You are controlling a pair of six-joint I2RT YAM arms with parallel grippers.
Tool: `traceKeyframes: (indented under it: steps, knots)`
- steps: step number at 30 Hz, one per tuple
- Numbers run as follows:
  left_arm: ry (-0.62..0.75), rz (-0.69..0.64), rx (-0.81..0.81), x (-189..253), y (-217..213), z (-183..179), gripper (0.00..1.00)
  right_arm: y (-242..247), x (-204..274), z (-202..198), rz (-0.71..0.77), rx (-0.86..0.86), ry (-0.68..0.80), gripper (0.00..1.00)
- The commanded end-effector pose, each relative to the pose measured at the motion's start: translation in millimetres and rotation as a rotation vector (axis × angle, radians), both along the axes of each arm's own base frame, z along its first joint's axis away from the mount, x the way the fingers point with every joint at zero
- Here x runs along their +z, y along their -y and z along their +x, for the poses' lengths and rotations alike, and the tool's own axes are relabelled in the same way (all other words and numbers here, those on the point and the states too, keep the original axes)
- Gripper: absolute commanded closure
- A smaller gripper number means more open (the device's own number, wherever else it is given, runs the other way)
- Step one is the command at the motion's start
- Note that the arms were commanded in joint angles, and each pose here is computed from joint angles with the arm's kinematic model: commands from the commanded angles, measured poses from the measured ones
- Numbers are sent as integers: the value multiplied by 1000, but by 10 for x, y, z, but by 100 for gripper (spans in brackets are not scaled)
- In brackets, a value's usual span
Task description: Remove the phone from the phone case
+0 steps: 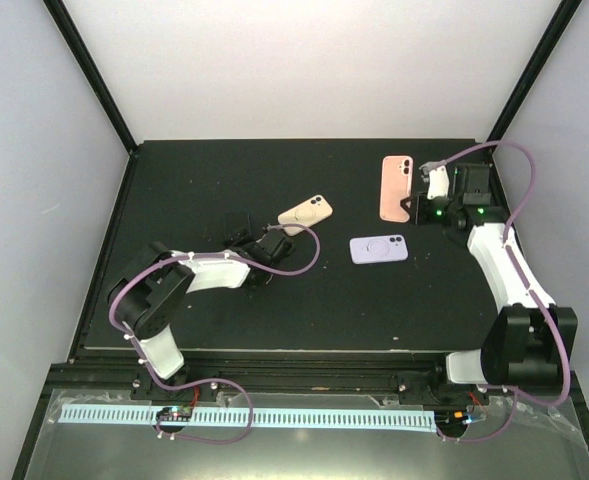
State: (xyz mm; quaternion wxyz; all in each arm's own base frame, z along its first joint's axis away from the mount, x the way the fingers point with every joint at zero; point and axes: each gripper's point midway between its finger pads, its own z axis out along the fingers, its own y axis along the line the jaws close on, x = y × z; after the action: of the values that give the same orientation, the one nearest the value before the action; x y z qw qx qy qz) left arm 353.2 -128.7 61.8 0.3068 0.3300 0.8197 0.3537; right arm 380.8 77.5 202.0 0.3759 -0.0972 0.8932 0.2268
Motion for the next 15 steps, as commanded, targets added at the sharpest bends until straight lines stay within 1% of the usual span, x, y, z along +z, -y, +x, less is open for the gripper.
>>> traceKeyframes:
  steps: [1, 5, 6, 7, 9, 10, 15]
  knots:
    - [11, -202, 14, 270, 182, -18, 8, 377, -224, 127, -193, 35, -54, 99]
    - [-6, -343, -24, 383, 399, -6, 6, 702, -555, 263, -273, 27, -177, 99]
    - [-21, -386, -43, 407, 493, 5, 6, 782, -631, 304, -286, 25, -206, 99]
    - [-36, -429, -55, 429, 588, 21, 2, 846, -714, 327, -294, 29, -240, 99]
    - [-82, -512, -83, 446, 791, 56, 1, 924, -832, 393, -304, 36, -295, 99]
    - [-107, -541, -98, 445, 886, 76, 1, 1046, -901, 387, -297, 18, -342, 99]
    - [-210, -606, -113, 378, 1176, 266, 1, 1228, -1104, 467, -259, 22, -460, 99]
